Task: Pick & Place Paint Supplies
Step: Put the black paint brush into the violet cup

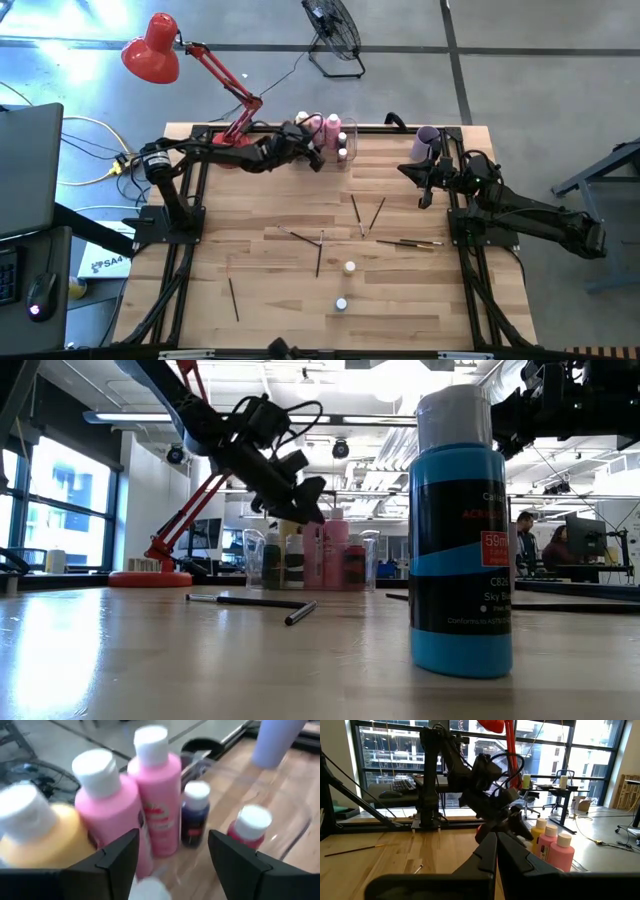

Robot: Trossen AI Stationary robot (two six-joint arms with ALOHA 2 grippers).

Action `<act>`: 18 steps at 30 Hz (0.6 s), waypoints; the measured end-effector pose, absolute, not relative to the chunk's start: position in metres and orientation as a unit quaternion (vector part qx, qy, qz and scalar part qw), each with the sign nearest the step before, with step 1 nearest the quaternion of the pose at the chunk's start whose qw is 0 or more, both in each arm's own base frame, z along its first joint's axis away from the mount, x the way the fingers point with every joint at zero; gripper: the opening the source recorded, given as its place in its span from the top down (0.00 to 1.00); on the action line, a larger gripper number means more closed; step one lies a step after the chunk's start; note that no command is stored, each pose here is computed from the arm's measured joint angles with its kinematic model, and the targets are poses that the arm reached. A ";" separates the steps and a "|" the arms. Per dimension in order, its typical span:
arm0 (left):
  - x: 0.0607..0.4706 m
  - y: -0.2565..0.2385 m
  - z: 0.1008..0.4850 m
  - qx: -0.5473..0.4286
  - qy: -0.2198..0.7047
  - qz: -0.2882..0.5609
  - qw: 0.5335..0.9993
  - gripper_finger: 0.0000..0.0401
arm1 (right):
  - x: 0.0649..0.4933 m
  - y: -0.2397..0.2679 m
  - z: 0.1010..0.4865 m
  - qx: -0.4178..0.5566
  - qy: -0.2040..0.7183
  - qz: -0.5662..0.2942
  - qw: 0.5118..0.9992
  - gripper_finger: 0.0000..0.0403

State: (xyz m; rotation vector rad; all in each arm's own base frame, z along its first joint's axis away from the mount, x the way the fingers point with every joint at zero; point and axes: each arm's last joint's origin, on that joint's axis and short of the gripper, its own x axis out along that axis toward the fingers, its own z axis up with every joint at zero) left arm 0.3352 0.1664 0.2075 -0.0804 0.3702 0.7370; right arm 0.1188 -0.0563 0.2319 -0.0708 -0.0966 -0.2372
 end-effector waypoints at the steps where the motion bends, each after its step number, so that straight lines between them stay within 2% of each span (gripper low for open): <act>1: 0.336 0.167 0.210 -0.039 0.176 0.357 0.917 0.42 | 0.119 -0.056 0.232 -0.035 -0.048 -0.118 0.991 0.99; 11: 0.348 0.167 0.230 -0.071 0.191 0.286 0.936 0.42 | 0.119 -0.056 0.232 -0.035 -0.048 -0.118 0.991 0.99; 18: 0.351 0.168 0.242 -0.088 0.223 0.279 0.930 0.42 | 0.119 -0.056 0.232 -0.035 -0.048 -0.118 0.991 0.99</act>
